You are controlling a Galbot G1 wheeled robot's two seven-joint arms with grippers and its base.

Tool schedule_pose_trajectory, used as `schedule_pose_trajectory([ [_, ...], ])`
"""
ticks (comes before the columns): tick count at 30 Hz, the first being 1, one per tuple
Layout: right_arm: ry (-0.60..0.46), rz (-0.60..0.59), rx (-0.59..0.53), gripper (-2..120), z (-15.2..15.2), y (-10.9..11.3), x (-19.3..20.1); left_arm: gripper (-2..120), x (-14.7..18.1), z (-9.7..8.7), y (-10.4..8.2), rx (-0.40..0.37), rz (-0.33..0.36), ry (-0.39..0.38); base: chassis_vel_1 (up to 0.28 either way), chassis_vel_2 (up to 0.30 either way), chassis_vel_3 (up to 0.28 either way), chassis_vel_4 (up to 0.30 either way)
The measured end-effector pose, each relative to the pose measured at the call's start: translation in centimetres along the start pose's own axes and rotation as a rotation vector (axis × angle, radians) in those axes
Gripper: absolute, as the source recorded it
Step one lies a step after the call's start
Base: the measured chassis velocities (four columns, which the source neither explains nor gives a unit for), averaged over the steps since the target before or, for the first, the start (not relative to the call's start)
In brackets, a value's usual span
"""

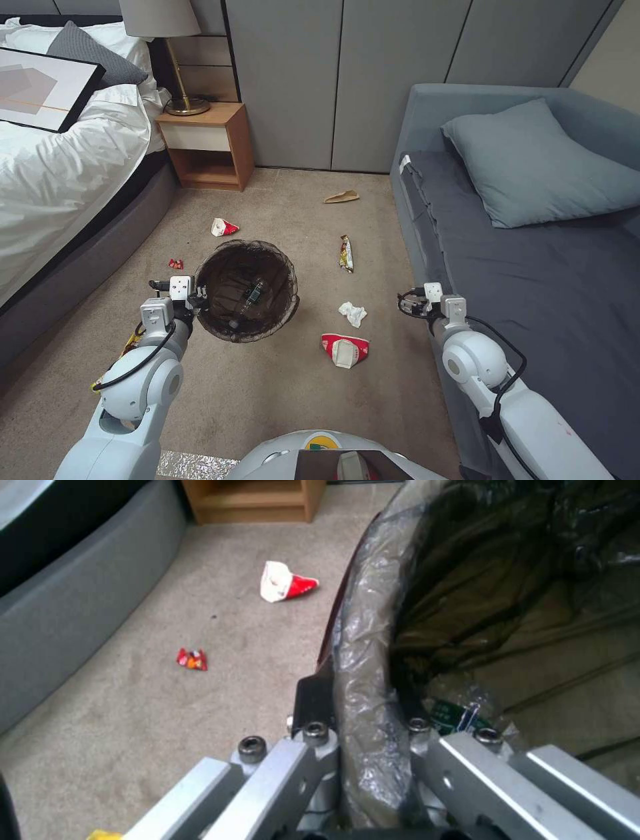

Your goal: Pick up the trash bin, then pick up the garbage from the floor and place it into the trash bin.

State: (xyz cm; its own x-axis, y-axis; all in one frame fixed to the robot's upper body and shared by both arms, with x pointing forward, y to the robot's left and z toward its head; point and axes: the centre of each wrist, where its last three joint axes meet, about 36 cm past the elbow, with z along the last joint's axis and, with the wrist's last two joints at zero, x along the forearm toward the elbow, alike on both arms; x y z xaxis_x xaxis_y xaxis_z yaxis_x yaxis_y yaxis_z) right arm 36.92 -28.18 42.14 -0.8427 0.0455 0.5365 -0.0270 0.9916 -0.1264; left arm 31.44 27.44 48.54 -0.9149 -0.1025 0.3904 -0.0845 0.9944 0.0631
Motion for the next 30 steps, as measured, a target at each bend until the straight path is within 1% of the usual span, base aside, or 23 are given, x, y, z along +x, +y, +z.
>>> schedule_pose_trajectory([
  [2, 0.03, -0.004, 0.043, 100, -0.5, 0.6, 0.0, 3, -0.2, 0.1, -0.1, 0.0, 0.003, 0.004, 0.0, 0.0, 0.0, 0.0],
  [4, 0.043, 0.001, 0.052, 100, -0.4, 1.0, -0.3, 3, -0.3, 0.1, -0.1, 0.0, 0.003, 0.005, 0.0, 0.0, 0.0, 0.0],
  [10, 0.112, -0.026, 0.107, 100, -0.2, 2.4, -3.7, 3, -0.4, 0.3, 0.2, -0.006, -0.003, 0.011, 0.0, 0.0, 0.0, 0.0],
  [11, 0.112, -0.026, 0.107, 100, -0.2, 2.4, -3.7, 3, -0.4, 0.3, 0.2, -0.006, -0.003, 0.011, 0.0, 0.0, 0.0, 0.0],
  [14, 0.147, -0.051, 0.131, 100, 0.2, 4.2, -5.3, 3, -0.4, 0.3, 0.4, -0.008, -0.008, 0.014, 0.0, 0.0, 0.0, 0.0],
  [15, 0.147, -0.051, 0.131, 100, 0.2, 4.2, -5.3, 3, -0.4, 0.3, 0.4, -0.008, -0.008, 0.014, 0.0, 0.0, 0.0, 0.0],
  [17, 0.185, -0.099, 0.145, 100, 0.9, 5.6, -5.9, 3, -0.5, 0.4, 0.5, -0.007, -0.01, 0.018, 0.0, 0.0, 0.0, 0.0],
  [18, 0.185, -0.099, 0.145, 100, 0.9, 5.6, -5.9, 3, -0.5, 0.4, 0.5, -0.007, -0.01, 0.018, 0.0, 0.0, 0.0, 0.0],
  [21, 0.208, -0.175, 0.174, 100, 2.0, 7.1, -6.4, 3, -0.6, 0.6, 0.5, -0.005, -0.01, 0.022, 0.0, 0.0, 0.0, 0.0],
  [22, 0.208, -0.175, 0.174, 100, 2.0, 7.1, -6.4, 3, -0.6, 0.6, 0.5, -0.005, -0.01, 0.022, 0.0, 0.0, 0.0, 0.0],
  [25, 0.218, -0.228, 0.21, 100, 2.8, 8.3, -7.0, 3, -0.8, 0.7, 0.4, -0.005, -0.01, 0.027, 0.0, 0.0, 0.0, 0.0],
  [26, 0.218, -0.228, 0.21, 100, 2.8, 8.3, -7.0, 3, -0.8, 0.7, 0.4, -0.005, -0.01, 0.027, 0.0, 0.0, 0.0, 0.0],
  [29, 0.237, -0.303, 0.267, 100, 3.4, 9.3, -7.7, 3, -0.9, 0.9, 0.5, -0.007, -0.012, 0.033, 0.0, 0.0, 0.0, 0.0],
  [30, 0.237, -0.303, 0.267, 100, 3.4, 9.3, -7.7, 3, -0.9, 0.9, 0.5, -0.007, -0.012, 0.033, 0.0, 0.0, 0.0, 0.0],
])
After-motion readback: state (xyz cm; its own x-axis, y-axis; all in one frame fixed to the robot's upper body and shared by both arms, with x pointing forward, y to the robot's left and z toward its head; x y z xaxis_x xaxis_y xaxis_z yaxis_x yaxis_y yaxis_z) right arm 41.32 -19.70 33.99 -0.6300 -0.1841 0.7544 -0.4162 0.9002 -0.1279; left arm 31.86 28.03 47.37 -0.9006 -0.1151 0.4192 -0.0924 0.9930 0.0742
